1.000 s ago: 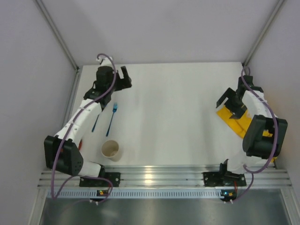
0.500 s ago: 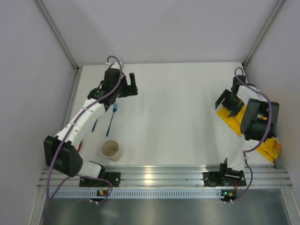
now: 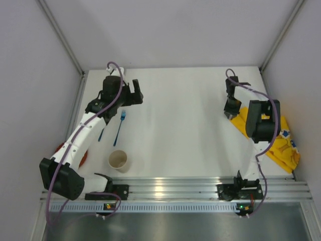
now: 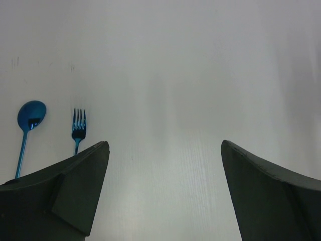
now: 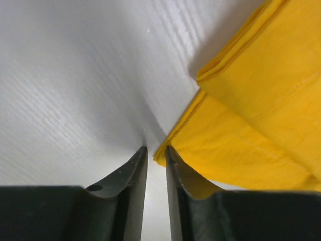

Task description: Set the dinner table for one person

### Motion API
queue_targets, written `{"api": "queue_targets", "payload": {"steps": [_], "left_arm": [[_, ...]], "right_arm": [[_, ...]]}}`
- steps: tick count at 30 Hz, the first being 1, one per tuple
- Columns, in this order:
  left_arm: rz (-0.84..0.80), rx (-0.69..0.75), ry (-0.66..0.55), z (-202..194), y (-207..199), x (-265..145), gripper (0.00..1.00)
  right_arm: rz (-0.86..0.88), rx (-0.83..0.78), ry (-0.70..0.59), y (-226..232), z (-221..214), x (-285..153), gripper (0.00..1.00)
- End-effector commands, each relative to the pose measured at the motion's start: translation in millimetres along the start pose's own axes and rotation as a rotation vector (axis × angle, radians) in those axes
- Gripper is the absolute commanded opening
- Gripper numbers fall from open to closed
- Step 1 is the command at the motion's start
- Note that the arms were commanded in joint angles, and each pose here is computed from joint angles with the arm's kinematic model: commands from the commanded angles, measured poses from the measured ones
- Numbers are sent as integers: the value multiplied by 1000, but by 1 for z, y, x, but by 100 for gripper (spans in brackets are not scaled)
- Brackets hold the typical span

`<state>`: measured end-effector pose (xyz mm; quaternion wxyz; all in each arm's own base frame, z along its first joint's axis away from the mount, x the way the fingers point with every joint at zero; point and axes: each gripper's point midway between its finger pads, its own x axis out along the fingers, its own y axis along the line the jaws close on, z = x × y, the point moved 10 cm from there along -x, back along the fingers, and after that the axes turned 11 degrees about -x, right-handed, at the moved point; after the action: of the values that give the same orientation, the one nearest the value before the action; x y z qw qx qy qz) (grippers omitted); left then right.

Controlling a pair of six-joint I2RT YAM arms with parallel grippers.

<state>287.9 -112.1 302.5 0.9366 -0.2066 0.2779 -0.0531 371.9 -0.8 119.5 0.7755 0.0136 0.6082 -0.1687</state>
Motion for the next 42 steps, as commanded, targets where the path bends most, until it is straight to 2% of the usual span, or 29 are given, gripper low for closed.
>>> {"api": "queue_targets", "payload": {"steps": [1, 2, 3, 8, 9, 10, 12, 14, 16, 19, 23, 25, 26, 28, 31, 32, 38, 42], "left_arm": [[-6, 19, 17, -2, 1, -2, 99], [-5, 21, 18, -2, 1, -2, 99], [-4, 20, 21, -3, 2, -2, 98], [-35, 25, 52, -7, 0, 2, 98], [-37, 25, 58, -8, 1, 2, 98], [-41, 26, 63, -9, 0, 4, 98], [-43, 31, 65, -9, 0, 6, 99], [-45, 36, 72, -10, 0, 8, 99], [-42, 42, 77, -10, 0, 10, 99], [-41, 48, 81, -9, 0, 14, 98], [-45, 54, 76, -6, -2, 14, 99], [-43, 57, 76, -6, -2, 14, 98], [-43, 57, 79, -7, -1, 14, 99], [-43, 59, 80, -7, -1, 14, 98], [-43, 64, 80, -6, -1, 12, 98], [-39, 67, 74, -5, -1, 10, 98], [-31, 78, 71, -6, 1, 7, 99], [-44, 64, 75, -5, -1, 10, 98]], "right_arm": [[-71, -94, 81, 11, -20, 4, 19], [-66, -90, 90, 11, -22, 6, 6], [-51, -84, 99, 12, -24, 7, 0], [-5, -77, 121, 14, -33, 10, 0], [-1, -76, 117, 14, -33, 9, 3], [8, -72, 105, 14, -31, 5, 12], [22, -67, 89, 13, -28, 1, 14], [33, -59, 74, 13, -24, -5, 23], [40, -52, 69, 11, -22, -7, 37], [36, -45, 75, 10, -25, -7, 44], [29, -33, 88, 3, -30, -3, 41], [31, -31, 88, 1, -32, -2, 36], [33, -36, 88, 1, -33, 0, 28], [30, -41, 106, 1, -38, 4, 23], [23, -41, 125, 1, -43, 12, 10], [23, -40, 125, 2, -44, 14, 0], [71, -38, 126, 6, -47, 13, 0], [183, -46, 83, 25, -39, -12, 0]]}}
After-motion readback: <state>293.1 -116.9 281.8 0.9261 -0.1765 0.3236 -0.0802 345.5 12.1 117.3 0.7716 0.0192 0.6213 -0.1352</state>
